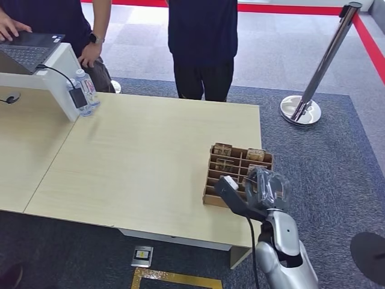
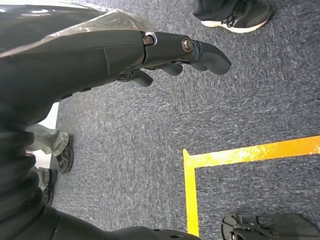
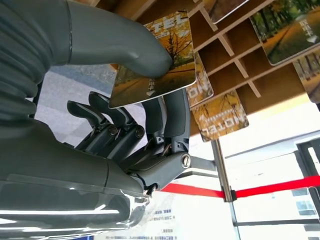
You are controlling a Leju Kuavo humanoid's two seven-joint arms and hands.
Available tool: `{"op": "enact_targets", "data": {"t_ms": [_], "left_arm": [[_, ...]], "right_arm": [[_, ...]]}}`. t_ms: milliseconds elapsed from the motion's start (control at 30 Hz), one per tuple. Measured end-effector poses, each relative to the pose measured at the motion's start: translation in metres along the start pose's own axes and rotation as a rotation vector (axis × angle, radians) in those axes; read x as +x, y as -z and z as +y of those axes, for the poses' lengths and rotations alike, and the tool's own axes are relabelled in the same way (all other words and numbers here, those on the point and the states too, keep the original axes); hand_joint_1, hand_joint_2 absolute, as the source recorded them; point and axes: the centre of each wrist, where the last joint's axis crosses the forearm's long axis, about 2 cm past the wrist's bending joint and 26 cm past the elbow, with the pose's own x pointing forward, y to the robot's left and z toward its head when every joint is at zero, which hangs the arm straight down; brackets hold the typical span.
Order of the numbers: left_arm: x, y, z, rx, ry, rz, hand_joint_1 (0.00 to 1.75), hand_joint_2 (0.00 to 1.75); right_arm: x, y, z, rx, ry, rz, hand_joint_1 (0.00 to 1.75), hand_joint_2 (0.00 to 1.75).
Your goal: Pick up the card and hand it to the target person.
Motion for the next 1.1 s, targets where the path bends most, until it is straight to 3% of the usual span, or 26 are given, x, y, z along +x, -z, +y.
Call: {"op": "enact_targets", "data": {"t_ms": [600, 833, 1100], "left_arm": [[0.000, 0.000, 0.000, 0.002, -0.004, 0.004, 0.00, 1.75], [0.000, 0.000, 0.000, 0.010, -0.005, 0.007, 0.00, 1.75], [0.001, 0.000, 0.000, 0.011, 0.000, 0.000, 0.00, 1.75]], "right_arm": [[0.006, 0.017, -0.017, -0.048, 0.030, -0.064, 1.75, 1.75], [0.032, 0.055, -0.053, -0.108, 0.111, -0.197, 1.75, 1.75], [0.084, 0.114, -0.102, -0.148, 0.172, -0.340, 1.74, 1.75]]}}
